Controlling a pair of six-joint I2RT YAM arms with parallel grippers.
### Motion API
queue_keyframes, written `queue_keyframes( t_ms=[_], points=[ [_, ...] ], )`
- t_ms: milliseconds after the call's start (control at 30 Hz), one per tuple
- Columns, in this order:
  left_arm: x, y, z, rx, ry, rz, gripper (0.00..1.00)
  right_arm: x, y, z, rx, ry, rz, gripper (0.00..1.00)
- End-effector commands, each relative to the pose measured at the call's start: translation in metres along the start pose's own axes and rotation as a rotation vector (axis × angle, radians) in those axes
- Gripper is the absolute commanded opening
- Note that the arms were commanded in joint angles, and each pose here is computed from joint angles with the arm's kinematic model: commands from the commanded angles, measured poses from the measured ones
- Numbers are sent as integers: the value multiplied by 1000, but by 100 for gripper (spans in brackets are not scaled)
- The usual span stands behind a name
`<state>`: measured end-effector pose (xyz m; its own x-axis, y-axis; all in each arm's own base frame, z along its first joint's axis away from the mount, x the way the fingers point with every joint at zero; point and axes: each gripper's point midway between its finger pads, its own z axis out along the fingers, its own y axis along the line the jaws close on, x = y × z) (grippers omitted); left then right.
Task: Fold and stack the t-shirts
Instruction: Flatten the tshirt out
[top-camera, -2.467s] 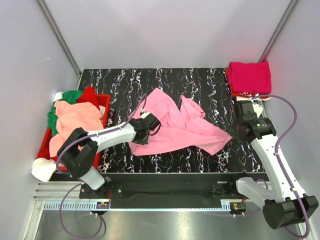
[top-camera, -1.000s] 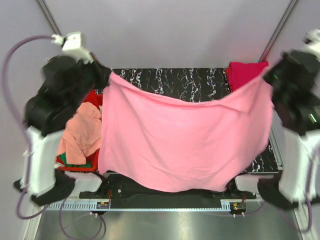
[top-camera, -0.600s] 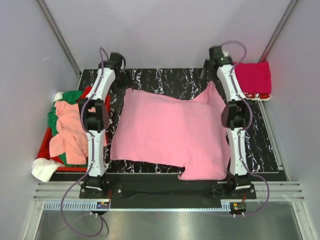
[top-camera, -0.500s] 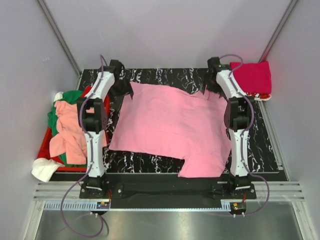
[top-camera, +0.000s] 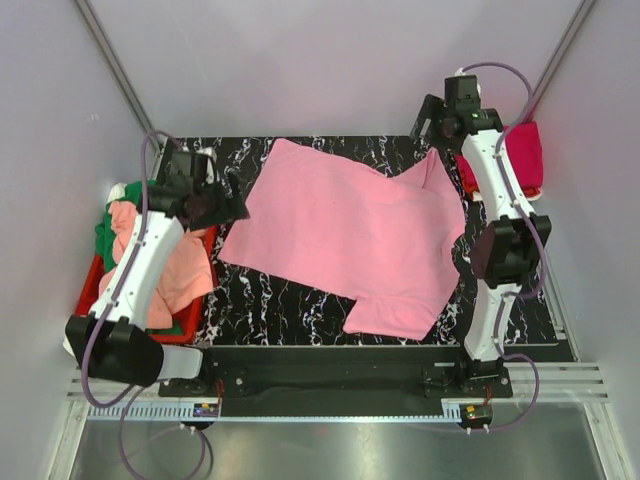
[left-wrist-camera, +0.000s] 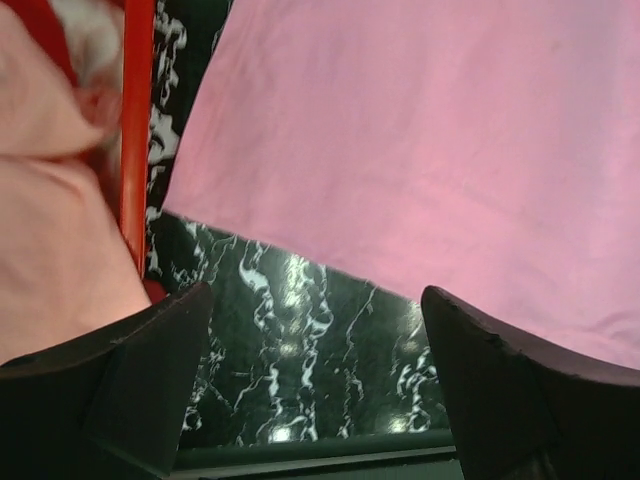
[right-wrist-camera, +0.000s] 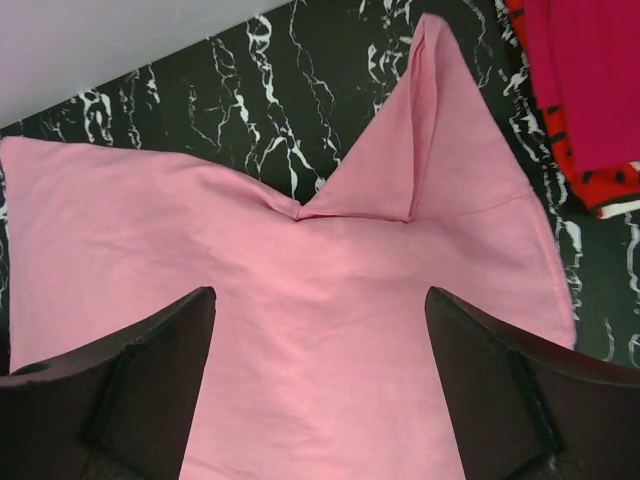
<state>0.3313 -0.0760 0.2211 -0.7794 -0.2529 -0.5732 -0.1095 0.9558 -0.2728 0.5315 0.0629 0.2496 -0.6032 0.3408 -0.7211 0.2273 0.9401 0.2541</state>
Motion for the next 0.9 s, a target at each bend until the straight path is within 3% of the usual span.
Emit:
queue_keyframes(
  t_ms=[0, 100, 233, 333, 467, 867],
  points=[
    [32, 18, 3, -15, 3, 57, 92, 48, -21, 71, 26, 166, 47, 85],
    [41, 6, 4, 67, -24, 27, 92, 41, -31, 91, 28, 164, 102, 81],
    [47, -2, 41, 104, -16, -47, 91, 53, -38, 127, 33, 203, 133, 79],
    [46, -25, 71, 127, 20, -30, 90, 51, -38, 142, 39, 194, 140, 79],
    [59, -22, 104, 84, 134, -75, 88, 63, -42, 161, 48, 215, 144, 75],
    [65, -12, 104, 71, 144, -110, 88, 106, -57, 191, 91, 276, 176, 66]
  ],
)
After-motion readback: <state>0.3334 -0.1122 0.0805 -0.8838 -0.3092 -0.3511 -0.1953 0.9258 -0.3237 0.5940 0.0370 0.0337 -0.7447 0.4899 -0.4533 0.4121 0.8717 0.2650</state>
